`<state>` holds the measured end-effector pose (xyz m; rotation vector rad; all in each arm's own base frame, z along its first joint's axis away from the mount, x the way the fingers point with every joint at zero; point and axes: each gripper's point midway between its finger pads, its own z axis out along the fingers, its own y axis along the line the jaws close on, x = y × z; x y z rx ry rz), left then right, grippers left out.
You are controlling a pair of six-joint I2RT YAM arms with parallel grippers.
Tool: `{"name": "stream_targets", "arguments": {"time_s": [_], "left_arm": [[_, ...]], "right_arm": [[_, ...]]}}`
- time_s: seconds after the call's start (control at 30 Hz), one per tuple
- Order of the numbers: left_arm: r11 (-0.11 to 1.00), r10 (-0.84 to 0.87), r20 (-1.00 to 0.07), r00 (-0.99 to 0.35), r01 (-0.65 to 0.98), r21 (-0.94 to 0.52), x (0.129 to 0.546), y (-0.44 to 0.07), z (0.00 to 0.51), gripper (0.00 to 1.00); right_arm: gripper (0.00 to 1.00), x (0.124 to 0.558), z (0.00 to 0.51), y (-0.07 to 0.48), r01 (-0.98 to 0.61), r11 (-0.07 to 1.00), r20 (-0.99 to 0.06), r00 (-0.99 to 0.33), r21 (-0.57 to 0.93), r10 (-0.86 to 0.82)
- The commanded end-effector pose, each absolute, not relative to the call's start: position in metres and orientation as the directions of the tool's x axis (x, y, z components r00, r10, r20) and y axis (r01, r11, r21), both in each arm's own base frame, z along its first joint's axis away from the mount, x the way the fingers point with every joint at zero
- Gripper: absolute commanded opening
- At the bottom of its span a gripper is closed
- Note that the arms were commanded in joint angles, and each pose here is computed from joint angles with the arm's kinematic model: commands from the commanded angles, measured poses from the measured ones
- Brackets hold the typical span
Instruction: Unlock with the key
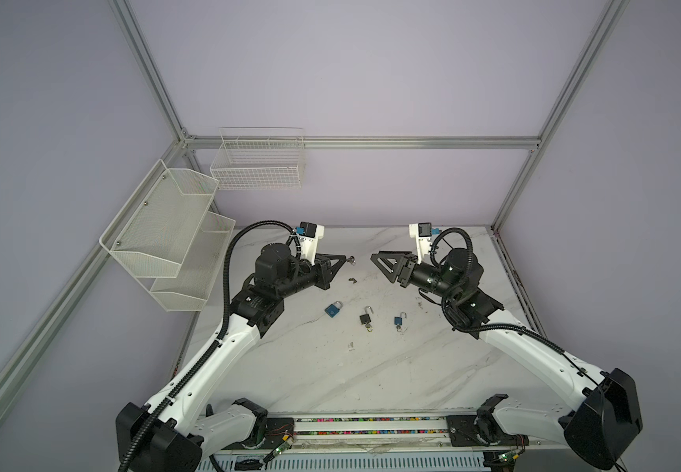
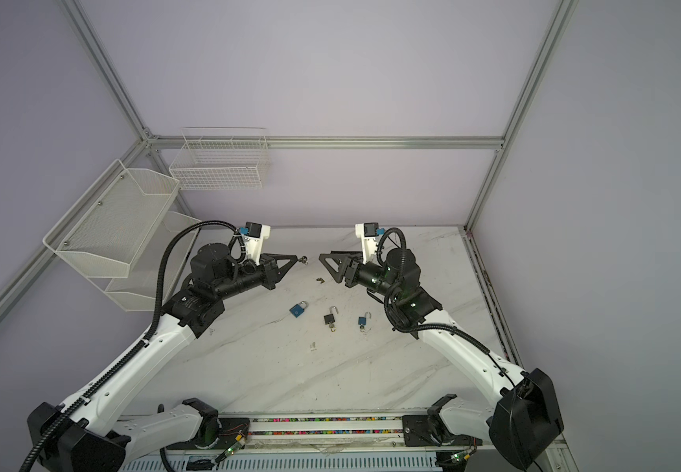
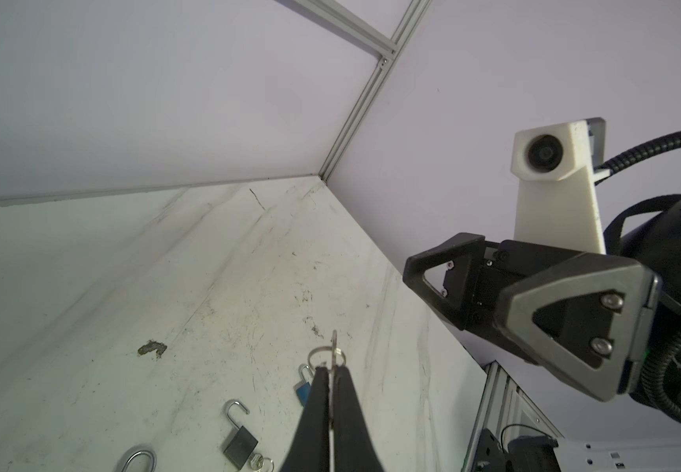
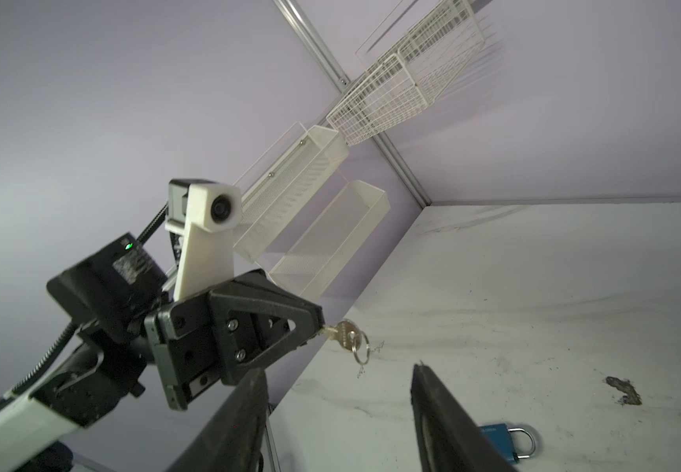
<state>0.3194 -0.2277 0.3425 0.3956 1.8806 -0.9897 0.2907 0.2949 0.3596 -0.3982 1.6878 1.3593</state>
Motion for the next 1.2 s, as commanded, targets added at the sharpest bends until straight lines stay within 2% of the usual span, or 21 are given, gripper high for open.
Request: {"name": "stream_targets", "arguments": {"time_s": [0.0,0.13,0.33,0.43,0.57,0.63,0.7,1.0,1.17], "left_arm": [[0.505,0.026,-0.885,-0.464,0.770,-0.389,0.293,-0.239,0.371,0.00],[0.465,0.118,-0.893,-0.434,0.819,-0.336,0.285,-0.242,0.372,0.00],[0.441,0.175,-0.898,-0.403,0.848,-0.295,0.279,-0.242,0.374,0.00],[0.438,0.190,-0.896,-0.401,0.852,-0.288,0.279,-0.242,0.373,0.00],[0.431,0.213,-0.891,-0.402,0.857,-0.283,0.279,-0.243,0.370,0.00],[0.426,0.219,-0.890,-0.401,0.860,-0.282,0.279,-0.243,0.370,0.00],[0.412,0.220,-0.891,-0.397,0.866,-0.284,0.279,-0.245,0.371,0.00],[0.380,0.222,-0.890,-0.399,0.876,-0.298,0.279,-0.250,0.372,0.00],[0.374,0.225,-0.890,-0.397,0.879,-0.297,0.280,-0.251,0.372,0.00]], "right_arm": [[0.60,0.263,0.351,0.298,-0.831,0.291,-0.880,-0.460,0.473,0.118],[0.60,0.262,0.341,0.296,-0.861,0.295,-0.906,-0.421,0.414,0.041],[0.60,0.264,0.327,0.301,-0.879,0.221,-0.900,-0.435,0.422,-0.014],[0.60,0.267,0.324,0.305,-0.881,0.201,-0.898,-0.440,0.427,-0.022],[0.62,0.263,0.325,0.304,-0.908,0.181,-0.923,-0.384,0.377,-0.004],[0.62,0.268,0.323,0.303,-0.909,0.208,-0.929,-0.371,0.361,-0.008],[0.61,0.270,0.321,0.305,-0.909,0.207,-0.928,-0.373,0.362,-0.016],[0.54,0.258,0.326,0.317,-0.927,0.052,-0.927,-0.373,0.372,-0.028],[0.50,0.259,0.316,0.324,-0.917,0.031,-0.916,-0.398,0.397,-0.052]]}}
